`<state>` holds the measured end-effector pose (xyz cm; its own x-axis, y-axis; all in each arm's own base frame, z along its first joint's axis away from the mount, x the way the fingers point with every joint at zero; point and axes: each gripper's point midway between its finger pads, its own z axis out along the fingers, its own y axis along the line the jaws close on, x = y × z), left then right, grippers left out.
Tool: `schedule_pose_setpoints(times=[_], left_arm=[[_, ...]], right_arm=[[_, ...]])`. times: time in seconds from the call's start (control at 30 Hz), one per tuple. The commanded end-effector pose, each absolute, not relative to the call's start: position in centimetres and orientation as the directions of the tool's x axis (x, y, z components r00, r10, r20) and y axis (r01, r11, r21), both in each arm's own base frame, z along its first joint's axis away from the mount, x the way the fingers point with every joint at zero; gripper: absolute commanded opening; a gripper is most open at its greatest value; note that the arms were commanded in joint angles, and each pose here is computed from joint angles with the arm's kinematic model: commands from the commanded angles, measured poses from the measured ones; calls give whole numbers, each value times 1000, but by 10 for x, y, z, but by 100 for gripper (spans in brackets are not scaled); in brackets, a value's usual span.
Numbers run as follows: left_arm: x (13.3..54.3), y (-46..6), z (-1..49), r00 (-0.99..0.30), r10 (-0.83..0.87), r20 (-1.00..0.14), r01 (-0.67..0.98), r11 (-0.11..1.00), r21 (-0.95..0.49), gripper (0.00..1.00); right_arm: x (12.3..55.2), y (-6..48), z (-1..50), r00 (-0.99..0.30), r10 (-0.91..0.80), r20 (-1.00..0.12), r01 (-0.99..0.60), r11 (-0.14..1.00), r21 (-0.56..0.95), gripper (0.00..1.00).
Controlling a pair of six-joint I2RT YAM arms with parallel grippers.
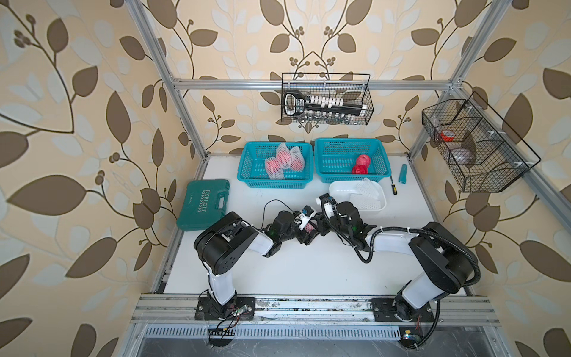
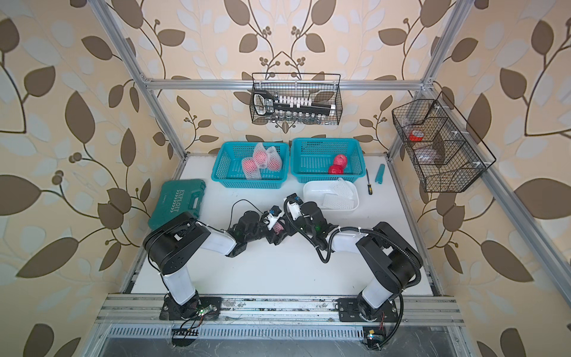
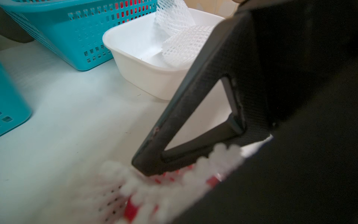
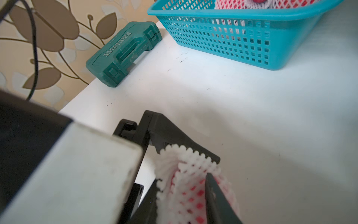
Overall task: Remove foam nets from apples
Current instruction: Remove the foam net from the apple.
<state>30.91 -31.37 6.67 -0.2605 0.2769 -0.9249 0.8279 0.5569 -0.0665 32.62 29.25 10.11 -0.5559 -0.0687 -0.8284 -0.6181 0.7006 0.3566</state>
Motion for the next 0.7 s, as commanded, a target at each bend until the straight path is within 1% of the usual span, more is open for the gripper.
schedule_pose_setpoints(times=[0.0, 0.07, 0.1, 0.13, 0.17, 0.2, 0.27, 0.3, 0.33, 0.4, 0.53, 0.63, 0.67], left_arm=[[311, -321, 93, -191, 244, -951, 841, 541, -30, 87], [312, -320, 94, -190, 243, -951, 838, 545, -28, 88], [312, -320, 94, -191, 243, -951, 836, 548, -28, 87], [313, -320, 97, -190, 237, -953, 836, 549, -30, 90], [313, -321, 99, -194, 237, -952, 837, 546, -35, 97], [312, -323, 102, -197, 243, -950, 843, 536, -38, 99], [310, -326, 106, -223, 255, -941, 852, 521, -61, 99], [307, -327, 108, -230, 259, -938, 857, 510, -69, 99], [305, -326, 112, -231, 254, -939, 860, 504, -76, 99], [299, -322, 122, -213, 234, -949, 861, 504, -69, 99], [292, -308, 138, -171, 230, -958, 847, 531, -23, 99], [289, -297, 145, -166, 236, -957, 830, 558, -6, 99], [287, -292, 154, -139, 216, -966, 822, 569, 9, 99]], right_arm=[[327, 297, 116, -524, -59, -850, -645, 679, 351, 25], [326, 298, 120, -519, -59, -853, -649, 677, 348, 22], [325, 297, 123, -513, -58, -856, -654, 672, 347, 19], [324, 297, 125, -509, -58, -859, -657, 670, 345, 17], [325, 297, 128, -504, -54, -862, -657, 672, 342, 17], [325, 296, 129, -500, -53, -864, -658, 673, 339, 17], [325, 296, 134, -492, -52, -869, -663, 670, 334, 15], [325, 296, 136, -489, -51, -871, -664, 670, 333, 12], [326, 296, 139, -485, -48, -873, -664, 670, 332, 5], [325, 296, 143, -478, -43, -877, -666, 669, 330, 1], [327, 293, 151, -462, -32, -886, -659, 681, 318, 2], [329, 290, 161, -447, -27, -894, -653, 693, 305, 1], [330, 289, 166, -439, -20, -898, -652, 695, 304, 1]])
